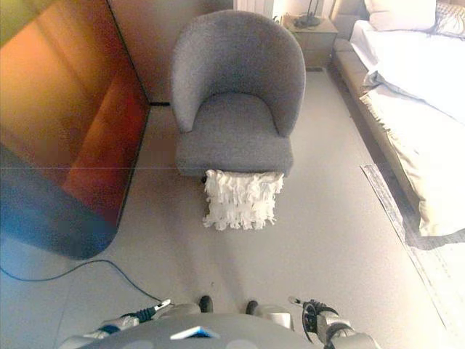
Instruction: Pick up the cushion and take it to the sofa
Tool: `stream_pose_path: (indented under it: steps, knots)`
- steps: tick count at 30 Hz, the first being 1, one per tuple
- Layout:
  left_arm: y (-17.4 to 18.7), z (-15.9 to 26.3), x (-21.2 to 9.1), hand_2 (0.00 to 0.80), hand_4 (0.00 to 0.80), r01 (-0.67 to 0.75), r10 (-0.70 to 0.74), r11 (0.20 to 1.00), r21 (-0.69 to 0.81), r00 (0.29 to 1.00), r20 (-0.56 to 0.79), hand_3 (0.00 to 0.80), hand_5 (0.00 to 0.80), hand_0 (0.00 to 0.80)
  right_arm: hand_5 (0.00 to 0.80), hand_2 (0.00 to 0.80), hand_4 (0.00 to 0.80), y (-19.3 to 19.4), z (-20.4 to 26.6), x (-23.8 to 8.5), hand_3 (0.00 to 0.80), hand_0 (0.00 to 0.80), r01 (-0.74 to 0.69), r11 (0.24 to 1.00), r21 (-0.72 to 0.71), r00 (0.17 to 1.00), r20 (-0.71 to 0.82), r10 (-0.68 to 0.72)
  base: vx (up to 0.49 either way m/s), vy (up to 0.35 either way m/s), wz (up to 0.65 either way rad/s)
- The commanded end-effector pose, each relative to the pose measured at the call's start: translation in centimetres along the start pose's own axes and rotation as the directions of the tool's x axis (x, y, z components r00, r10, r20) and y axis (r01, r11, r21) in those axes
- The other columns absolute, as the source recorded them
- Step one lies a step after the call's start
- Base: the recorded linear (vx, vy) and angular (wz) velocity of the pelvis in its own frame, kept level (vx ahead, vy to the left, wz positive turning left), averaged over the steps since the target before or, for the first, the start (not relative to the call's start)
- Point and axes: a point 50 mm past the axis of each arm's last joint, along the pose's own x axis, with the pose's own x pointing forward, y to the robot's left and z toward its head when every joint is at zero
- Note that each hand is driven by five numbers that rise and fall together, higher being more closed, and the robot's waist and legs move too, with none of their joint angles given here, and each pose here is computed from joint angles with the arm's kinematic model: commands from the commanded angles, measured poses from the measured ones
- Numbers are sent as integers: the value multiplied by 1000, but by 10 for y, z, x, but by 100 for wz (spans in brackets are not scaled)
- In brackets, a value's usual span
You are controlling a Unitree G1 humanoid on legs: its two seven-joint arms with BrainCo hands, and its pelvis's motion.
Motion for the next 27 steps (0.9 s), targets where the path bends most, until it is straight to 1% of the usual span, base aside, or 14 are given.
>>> stream_pose_path:
  steps: [1, 17, 27]
  knots:
    - [-7, 5, -1, 0, 0, 9, -9, 1000, 27, 1000, -18, 0, 0, 0, 0, 0, 0, 3, 15, 0, 0, 0, -2, 1000, -19, 1000, 31, 2, 0, 0, 0]
    - [-5, -2, 0, 0, 0, -5, 8, 998, 59, 998, -56, 0, 0, 0, 0, 0, 0, 5, 13, 0, 0, 0, -4, 1000, -25, 1000, 25, 5, 15, -16, 0]
    - [2, 0, 0, 0, 0, -53, 56, 997, 53, 998, -42, 0, 0, 0, 0, 0, 0, 4, 12, 0, 0, 0, -13, 999, -39, 1000, 24, 14, 21, -128, 0]
